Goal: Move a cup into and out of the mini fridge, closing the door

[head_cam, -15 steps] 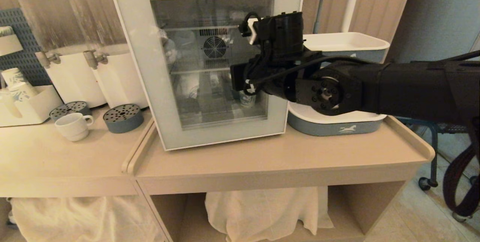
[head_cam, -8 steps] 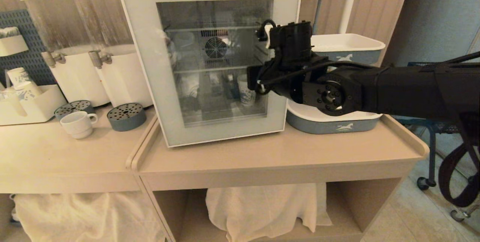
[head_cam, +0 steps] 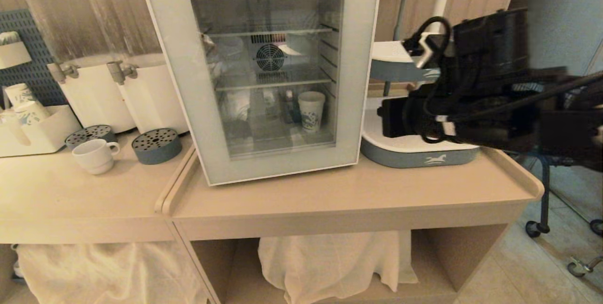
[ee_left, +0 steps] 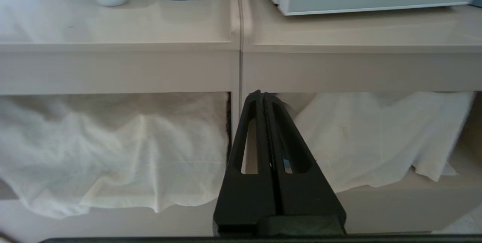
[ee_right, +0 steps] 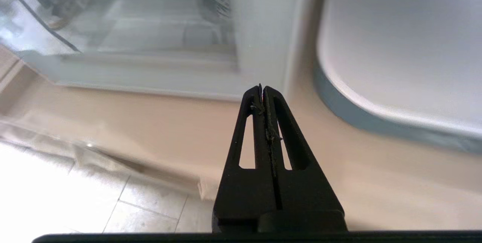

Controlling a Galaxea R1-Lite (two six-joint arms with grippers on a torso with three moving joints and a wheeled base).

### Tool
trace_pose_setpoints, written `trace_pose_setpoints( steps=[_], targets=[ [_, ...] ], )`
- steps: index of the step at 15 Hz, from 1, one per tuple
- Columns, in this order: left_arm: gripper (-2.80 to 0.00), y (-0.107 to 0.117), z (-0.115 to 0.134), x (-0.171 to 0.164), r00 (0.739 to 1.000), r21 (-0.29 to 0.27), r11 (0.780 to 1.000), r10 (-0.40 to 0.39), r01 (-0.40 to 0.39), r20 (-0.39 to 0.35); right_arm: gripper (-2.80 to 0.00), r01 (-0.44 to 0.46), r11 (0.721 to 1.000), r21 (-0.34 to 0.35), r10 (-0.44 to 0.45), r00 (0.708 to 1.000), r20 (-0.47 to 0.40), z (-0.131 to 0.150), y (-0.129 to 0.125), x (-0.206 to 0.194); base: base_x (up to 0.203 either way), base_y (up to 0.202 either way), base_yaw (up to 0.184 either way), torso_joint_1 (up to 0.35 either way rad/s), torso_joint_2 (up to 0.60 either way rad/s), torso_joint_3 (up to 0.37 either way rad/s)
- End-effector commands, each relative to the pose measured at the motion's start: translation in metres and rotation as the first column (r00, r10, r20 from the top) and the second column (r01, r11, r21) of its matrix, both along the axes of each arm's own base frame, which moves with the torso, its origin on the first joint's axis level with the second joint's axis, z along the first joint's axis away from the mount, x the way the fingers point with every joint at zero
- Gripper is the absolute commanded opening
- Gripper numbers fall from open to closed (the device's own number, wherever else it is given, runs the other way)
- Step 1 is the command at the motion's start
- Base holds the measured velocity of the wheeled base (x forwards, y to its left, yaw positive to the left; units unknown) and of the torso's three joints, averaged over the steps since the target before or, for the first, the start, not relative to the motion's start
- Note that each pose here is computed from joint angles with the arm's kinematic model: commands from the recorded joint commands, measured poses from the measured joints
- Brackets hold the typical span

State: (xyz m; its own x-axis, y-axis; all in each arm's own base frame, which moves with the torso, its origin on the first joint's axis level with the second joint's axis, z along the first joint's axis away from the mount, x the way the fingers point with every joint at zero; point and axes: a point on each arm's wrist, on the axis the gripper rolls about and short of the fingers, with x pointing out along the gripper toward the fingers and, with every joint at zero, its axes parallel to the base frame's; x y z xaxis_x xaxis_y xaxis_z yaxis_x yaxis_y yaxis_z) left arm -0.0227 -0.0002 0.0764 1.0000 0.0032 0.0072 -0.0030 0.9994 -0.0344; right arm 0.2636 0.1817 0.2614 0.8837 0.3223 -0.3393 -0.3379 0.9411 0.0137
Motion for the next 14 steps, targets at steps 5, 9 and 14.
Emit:
trace_pose_setpoints(
  steps=[5, 9, 14],
  targets=[
    [-2.80, 0.000, 0.000, 0.000, 1.000, -0.001, 1.000, 0.000, 0.000, 0.000, -2.80, 0.186, 0.973, 0.136, -0.213, 0.950, 0.229, 0.042, -0.114, -0.151, 0.000, 0.000, 0.000, 0.000, 0.00, 0.000],
    [-2.80, 0.000, 0.000, 0.000, 1.000, -0.001, 1.000, 0.000, 0.000, 0.000, -2.80, 0.625, 0.768, 0.140, -0.638, 0.723, 0.267, 0.010, -0.172, -0.204, 0.000, 0.000, 0.000, 0.000, 0.00, 0.000],
    [-2.80, 0.000, 0.000, 0.000, 1.000, -0.001, 1.000, 0.000, 0.000, 0.000, -2.80, 0.836, 0.495, 0.238, -0.854, 0.417, 0.311, -0.029, -0.200, -0.286, 0.000, 0.000, 0.000, 0.000, 0.00, 0.000]
  ],
)
